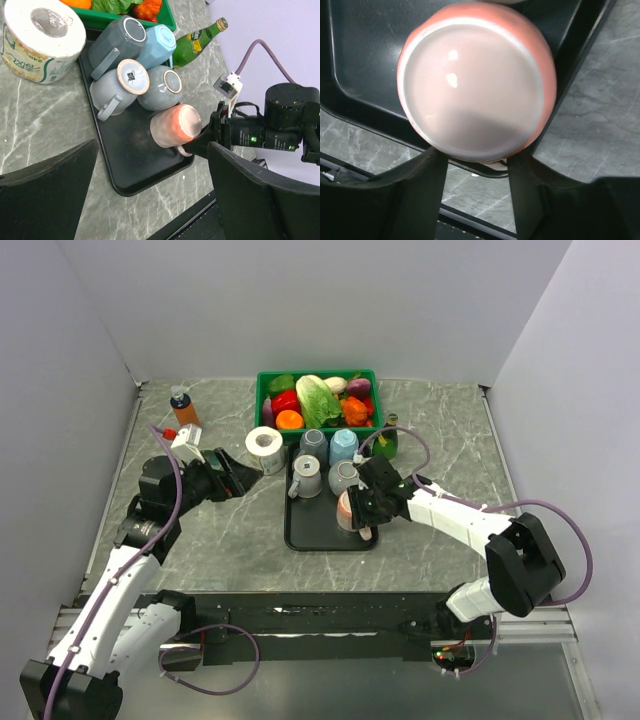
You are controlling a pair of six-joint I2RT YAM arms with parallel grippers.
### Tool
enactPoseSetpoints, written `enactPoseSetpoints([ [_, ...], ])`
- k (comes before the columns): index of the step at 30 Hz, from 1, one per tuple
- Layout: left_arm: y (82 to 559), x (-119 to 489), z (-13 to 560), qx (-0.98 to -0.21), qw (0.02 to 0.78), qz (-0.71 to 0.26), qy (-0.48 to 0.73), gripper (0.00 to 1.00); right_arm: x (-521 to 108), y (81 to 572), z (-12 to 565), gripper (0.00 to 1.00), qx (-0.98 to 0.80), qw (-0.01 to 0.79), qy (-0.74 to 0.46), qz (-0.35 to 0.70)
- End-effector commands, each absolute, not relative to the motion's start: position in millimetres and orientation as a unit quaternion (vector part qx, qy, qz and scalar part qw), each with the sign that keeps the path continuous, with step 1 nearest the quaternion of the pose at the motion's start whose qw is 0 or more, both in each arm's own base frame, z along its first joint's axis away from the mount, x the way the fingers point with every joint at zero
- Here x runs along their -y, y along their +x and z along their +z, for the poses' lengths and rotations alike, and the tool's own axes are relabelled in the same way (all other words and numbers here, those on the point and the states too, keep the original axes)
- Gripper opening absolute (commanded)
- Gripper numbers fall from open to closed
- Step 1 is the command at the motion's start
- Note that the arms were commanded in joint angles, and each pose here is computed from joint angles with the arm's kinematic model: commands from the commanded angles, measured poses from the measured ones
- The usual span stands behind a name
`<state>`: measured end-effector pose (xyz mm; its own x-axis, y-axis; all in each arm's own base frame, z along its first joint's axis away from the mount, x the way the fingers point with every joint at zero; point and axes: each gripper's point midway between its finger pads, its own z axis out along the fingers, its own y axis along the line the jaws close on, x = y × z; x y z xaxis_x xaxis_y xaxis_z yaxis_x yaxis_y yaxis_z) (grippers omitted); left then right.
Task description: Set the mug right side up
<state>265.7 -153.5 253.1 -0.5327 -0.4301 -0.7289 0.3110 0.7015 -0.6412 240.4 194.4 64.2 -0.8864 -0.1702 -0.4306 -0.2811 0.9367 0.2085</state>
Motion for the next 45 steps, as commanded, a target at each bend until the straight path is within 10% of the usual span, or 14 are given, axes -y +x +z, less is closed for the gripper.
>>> enactPoseSetpoints([
  [1, 265.6, 158.2, 261.4, -0.774, 0.493, -0.397, -0.019, 0.96, -199.0, 254.9, 67.2, 0.43, -0.957, 0.234, -0.126, 0.113],
  [10, 264.4, 158.1, 258.7, -0.778, 0.488, -0.395, -0.019, 0.96, -196.7, 257.9, 59.9, 0.00, -0.957, 0.245, -0.138, 0.066],
  [26, 259.4, 164.7, 257.4, -0.772, 0.477, -0.420, -0.018, 0.96, -217.8, 248.8, 116.7, 0.00, -0.933, 0.301, -0.117, 0.157],
  [45, 201.9, 220.2, 298.3, -0.655, 0.439, -0.609, 0.089, 0.96, -277.9, 215.8, 329.5, 0.00, -0.728, 0.464, -0.150, 0.482],
])
